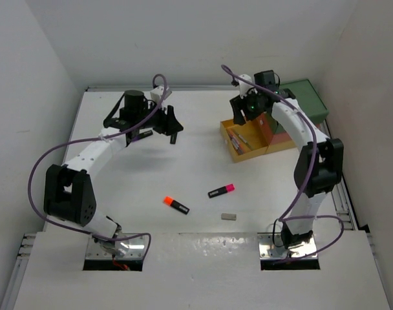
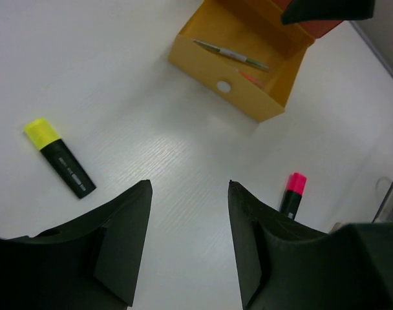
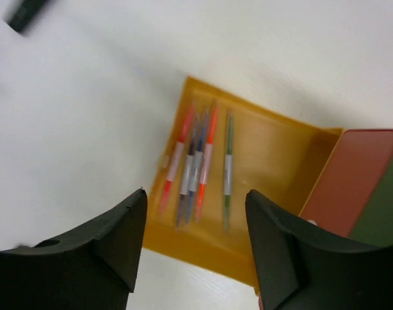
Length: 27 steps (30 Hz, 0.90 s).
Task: Sort the stationery into containers
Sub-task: Close the drawer in the storage box.
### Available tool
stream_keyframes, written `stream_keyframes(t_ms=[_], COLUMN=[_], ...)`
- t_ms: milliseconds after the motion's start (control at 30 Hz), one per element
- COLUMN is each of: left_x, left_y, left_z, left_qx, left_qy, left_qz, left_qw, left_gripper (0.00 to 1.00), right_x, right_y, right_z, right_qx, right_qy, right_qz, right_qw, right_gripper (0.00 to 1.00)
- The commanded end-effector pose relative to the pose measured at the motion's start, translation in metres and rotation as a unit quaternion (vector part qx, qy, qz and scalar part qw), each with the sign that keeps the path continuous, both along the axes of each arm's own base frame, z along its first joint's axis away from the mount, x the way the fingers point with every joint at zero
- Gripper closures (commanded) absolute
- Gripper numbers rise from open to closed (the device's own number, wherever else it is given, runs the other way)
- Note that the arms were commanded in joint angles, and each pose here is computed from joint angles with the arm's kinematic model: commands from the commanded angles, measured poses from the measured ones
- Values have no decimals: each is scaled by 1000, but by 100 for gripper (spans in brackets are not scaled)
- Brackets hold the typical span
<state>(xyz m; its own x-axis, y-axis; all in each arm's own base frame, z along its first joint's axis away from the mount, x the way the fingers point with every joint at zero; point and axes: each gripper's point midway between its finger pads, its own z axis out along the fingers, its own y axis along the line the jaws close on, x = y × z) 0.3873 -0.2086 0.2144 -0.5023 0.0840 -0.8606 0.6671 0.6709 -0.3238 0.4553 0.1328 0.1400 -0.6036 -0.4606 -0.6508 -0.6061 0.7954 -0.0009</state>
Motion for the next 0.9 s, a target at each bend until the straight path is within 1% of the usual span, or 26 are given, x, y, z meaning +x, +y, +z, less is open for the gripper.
stream_keyframes(t_ms=[0,33,100,133,167,200,233,267,300,333,367,400,467,500,533,567,600,633,667,733,800,867], left_x=[-2,-1,3,5,7,13,16,18,22,27,30,35,43,47,53,57,61,67,71,78,82,87], left_y=[-29,-38,-48,-59,-64,-69,-81,-82,-86,-91,-94,-95,-94,-95,-97,-99,-104,-107,-110,-121,-129,-133], left_z=[12,10,12,7,4,-6,-12,-7,-26,-19,-34,-35,-45,-56,-55,-56,-63,-60,-70,-63,-76,-83], left_qx=[-42,-50,-65,-80,-86,-91,-116,-121,-117,-146,-153,-171,-184,-197,-207,-213,-219,-223,-222,-241,-240,-248], left_qy=[0,1,-4,4,9,23,48,36,51,69,90,103,121,146,137,137,139,134,144,139,145,148], left_qz=[-24,-33,-38,-46,-48,-47,-45,-50,-52,-45,-44,-35,-17,-7,-1,4,11,17,24,24,32,46], left_qw=[999,998,997,996,995,994,991,991,990,986,983,979,975,969,969,967,966,965,964,960,959,956], left_gripper=[46,47,56,61,70,74,81,84,86,88,89,91,95,96,97,100,100,100,100,100,100,100], right_x=[2,5,7,8,11,12,16,18,19,23,24,25,29,29,31,33,33,33,34,36,39,40], right_y=[18,12,1,-12,-22,-27,-43,-47,-53,-63,-67,-72,-80,-85,-89,-92,-98,-101,-105,-111,-122,-124], right_z=[128,142,157,168,170,172,170,172,172,169,159,156,149,139,134,127,121,117,114,113,107,100], right_qx=[101,115,123,123,118,116,107,106,100,91,94,91,87,80,75,70,66,61,57,45,21,16], right_qy=[-120,-135,-156,-172,-178,-183,-190,-195,-198,-204,-196,-197,-197,-190,-190,-186,-182,-178,-177,-180,-184,-177], right_qz=[-9,-27,-44,-62,-78,-87,-111,-115,-127,-143,-162,-171,-185,-192,-195,-201,-209,-214,-219,-225,-234,-230], right_qw=[988,984,979,975,974,972,970,968,967,964,963,961,959,959,959,959,959,958,958,956,954,957], right_gripper=[40,43,46,47,47,49,52,52,55,57,62,64,70,74,76,77,78,78,78,80,82,82])
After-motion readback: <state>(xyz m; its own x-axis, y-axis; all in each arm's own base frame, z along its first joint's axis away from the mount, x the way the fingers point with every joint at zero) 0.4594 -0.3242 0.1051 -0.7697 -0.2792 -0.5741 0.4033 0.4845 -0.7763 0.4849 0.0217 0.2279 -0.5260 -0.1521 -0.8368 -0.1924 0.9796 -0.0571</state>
